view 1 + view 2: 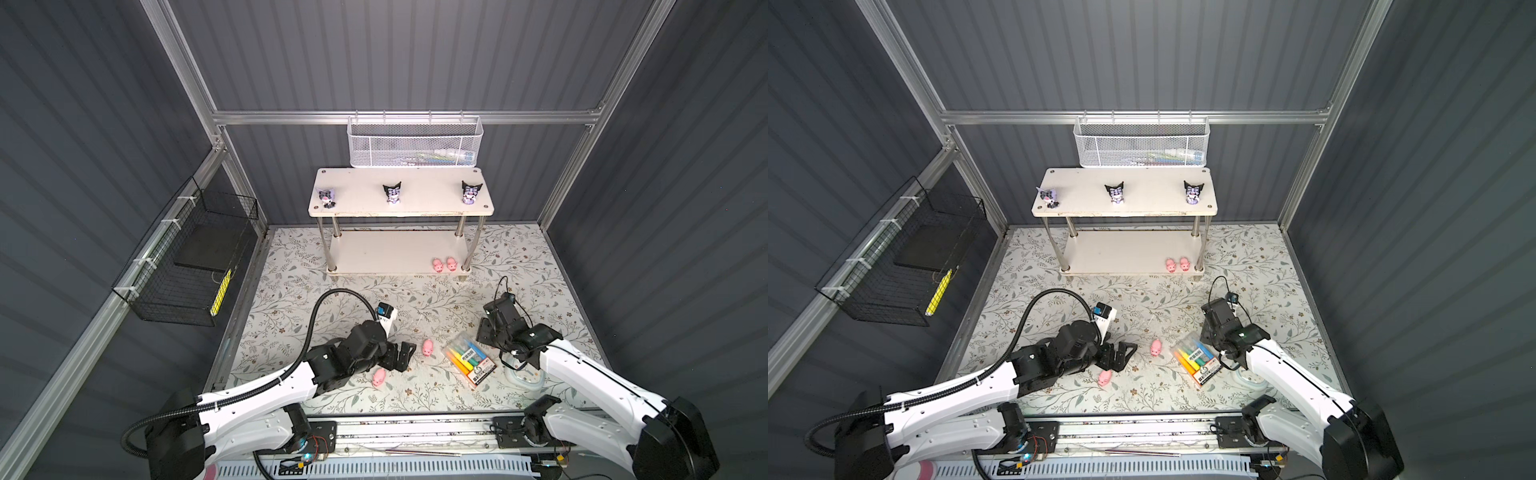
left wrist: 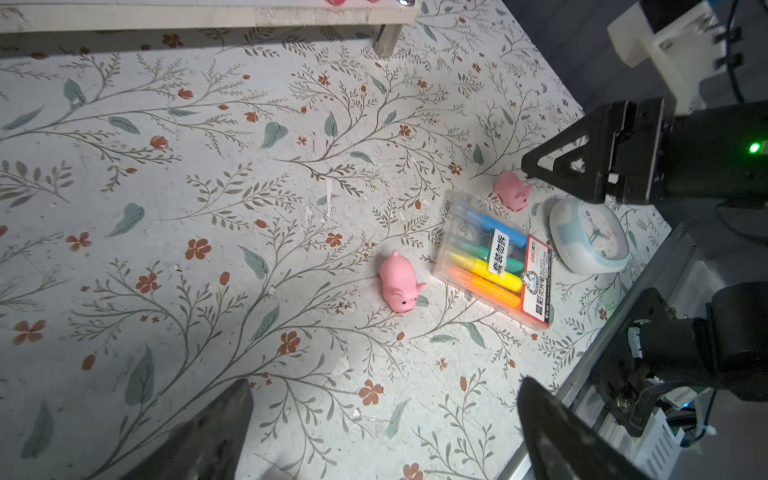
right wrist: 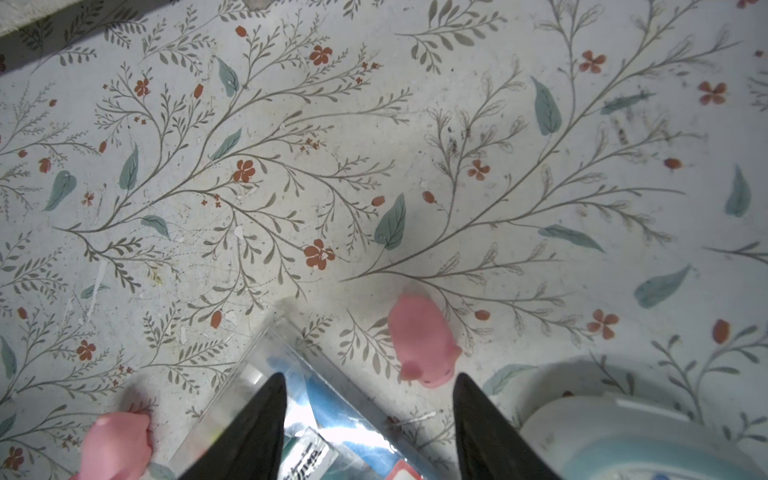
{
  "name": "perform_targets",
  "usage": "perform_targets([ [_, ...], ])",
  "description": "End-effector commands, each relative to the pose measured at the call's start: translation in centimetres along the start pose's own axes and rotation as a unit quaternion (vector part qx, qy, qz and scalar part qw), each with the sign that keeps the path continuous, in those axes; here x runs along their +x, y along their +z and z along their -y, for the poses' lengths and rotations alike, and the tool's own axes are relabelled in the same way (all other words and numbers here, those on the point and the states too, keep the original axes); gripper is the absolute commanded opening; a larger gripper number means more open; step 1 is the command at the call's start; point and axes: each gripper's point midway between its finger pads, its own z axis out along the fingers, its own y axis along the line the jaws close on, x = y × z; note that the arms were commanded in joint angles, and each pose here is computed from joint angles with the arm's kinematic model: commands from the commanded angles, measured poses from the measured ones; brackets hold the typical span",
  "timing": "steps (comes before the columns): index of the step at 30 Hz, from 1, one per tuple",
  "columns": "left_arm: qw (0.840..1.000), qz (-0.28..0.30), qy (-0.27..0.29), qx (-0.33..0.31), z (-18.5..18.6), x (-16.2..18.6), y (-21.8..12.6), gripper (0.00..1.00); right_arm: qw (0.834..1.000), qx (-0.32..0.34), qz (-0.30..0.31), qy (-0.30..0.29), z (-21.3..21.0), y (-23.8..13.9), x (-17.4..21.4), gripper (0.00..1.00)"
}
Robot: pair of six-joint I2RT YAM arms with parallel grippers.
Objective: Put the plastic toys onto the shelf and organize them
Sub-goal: 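Move the open right gripper back over the pigs near the marker pack, then close the right gripper on the pink pig beside the marker pack and lift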
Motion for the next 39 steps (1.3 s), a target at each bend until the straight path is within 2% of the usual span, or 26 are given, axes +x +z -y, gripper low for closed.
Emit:
perform_targets([
  [1,1.000,0.016,-0.004,0.006,1.2,-1.1,0.3,1.00,0.999,0.024,-0.017,0.018,1.5,0.7,1.2,0.65],
  [11,1.000,0.010,0.011,-0.003,1.2,-1.0,1.0,1.00,0.997,0.030,-0.051,0.053,2.1,1.9,1.7,0.67],
  [17,0.998,0.025,0.024,-0.059,-0.9,-1.3,1.0,1.00,0.995,0.032,-0.077,0.058,1.5,3.5,2.4,0.67],
  [24,0.996,0.018,0.052,-0.070,-1.0,-1.5,1.5,1.00,0.994,0.041,-0.091,0.048,1.1,4.8,2.5,0.66],
  [29,0.995,0.013,0.061,-0.074,-1.0,-1.6,1.9,1.00,0.994,0.040,-0.092,0.040,0.7,5.1,2.1,0.62],
  [35,0.995,0.012,0.066,-0.077,-1.1,-1.6,1.9,1.00,0.994,0.035,-0.095,0.033,0.3,5.3,1.9,0.50],
  [39,0.994,0.012,0.067,-0.086,-1.6,-1.6,1.6,1.00,0.994,0.030,-0.099,0.028,0.0,5.4,1.9,0.49],
])
